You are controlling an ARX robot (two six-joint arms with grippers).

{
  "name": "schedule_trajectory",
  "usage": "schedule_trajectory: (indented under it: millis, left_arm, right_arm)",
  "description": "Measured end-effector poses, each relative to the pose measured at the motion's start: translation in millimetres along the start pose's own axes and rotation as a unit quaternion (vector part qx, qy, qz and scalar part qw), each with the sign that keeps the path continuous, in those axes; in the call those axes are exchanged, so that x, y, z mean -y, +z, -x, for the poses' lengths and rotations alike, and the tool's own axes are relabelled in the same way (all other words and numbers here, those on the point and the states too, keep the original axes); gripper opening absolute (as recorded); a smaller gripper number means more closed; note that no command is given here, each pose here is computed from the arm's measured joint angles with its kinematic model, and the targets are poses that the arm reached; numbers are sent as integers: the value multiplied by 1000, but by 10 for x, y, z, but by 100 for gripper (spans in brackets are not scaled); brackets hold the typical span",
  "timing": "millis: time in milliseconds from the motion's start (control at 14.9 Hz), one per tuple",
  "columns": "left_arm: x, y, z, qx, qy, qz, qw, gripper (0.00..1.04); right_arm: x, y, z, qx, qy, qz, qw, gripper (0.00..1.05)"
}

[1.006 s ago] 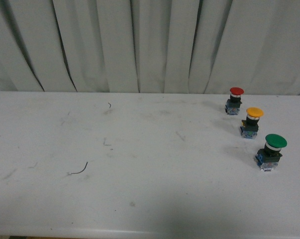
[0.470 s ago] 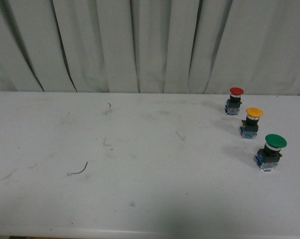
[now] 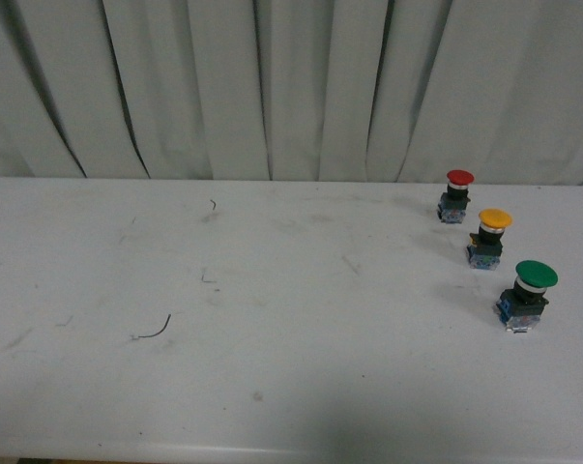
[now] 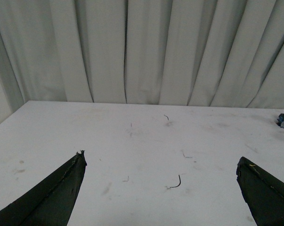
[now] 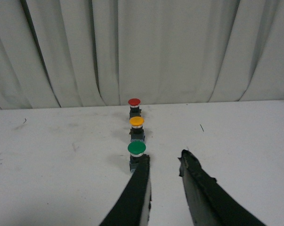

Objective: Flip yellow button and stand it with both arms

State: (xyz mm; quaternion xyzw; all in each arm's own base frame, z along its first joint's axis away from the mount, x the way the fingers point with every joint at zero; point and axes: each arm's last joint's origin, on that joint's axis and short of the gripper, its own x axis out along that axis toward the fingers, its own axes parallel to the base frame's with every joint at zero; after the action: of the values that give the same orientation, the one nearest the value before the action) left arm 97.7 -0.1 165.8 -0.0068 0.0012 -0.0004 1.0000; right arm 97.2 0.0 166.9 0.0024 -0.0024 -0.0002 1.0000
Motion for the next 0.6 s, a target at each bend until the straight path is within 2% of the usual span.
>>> schedule_trajectory:
  millis: [67, 335, 604]
  left_arm:
    - [0, 0, 0, 0, 0, 0, 1000, 98]
    - [0, 0, 0, 0, 0, 0, 1000, 98]
    - [0, 0, 0, 0, 0, 0, 1000, 98]
  right_arm:
    - [0, 0, 0, 0, 0, 0, 1000, 28]
    - [0, 0, 0, 0, 0, 0, 1000, 63]
    - [0, 0, 0, 0, 0, 0, 1000, 87]
